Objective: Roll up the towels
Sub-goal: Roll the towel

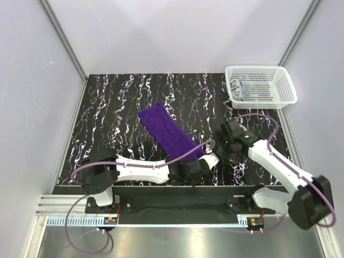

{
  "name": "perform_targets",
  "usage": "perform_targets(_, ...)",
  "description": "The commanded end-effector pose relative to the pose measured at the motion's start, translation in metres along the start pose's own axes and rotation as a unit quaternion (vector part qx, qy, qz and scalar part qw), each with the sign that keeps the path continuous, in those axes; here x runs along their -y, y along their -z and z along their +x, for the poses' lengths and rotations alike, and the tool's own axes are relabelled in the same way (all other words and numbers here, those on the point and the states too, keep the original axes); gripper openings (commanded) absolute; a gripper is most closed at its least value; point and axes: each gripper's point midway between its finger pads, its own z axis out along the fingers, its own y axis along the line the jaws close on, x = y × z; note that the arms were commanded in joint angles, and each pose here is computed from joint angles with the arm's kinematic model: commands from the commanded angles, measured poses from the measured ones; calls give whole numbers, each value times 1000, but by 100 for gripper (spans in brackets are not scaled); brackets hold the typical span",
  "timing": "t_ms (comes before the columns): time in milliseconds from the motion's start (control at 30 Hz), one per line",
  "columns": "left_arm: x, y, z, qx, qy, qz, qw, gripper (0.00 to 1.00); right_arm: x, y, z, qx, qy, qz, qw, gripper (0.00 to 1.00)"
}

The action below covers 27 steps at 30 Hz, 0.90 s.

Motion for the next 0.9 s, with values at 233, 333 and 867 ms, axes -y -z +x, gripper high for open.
perform_targets(233,14,4,-11,-13,132,163,978,7,32,51,-44,114,-65,-8,991,100)
perform_targets(333,9,-1,-13,-17,172,201,964,6,12,57,-43,125,-61,-84,987,98)
perform_targets(867,-28,7,-41,2,431,378,819,3,-39,22,15,31,-35,-326,944,76)
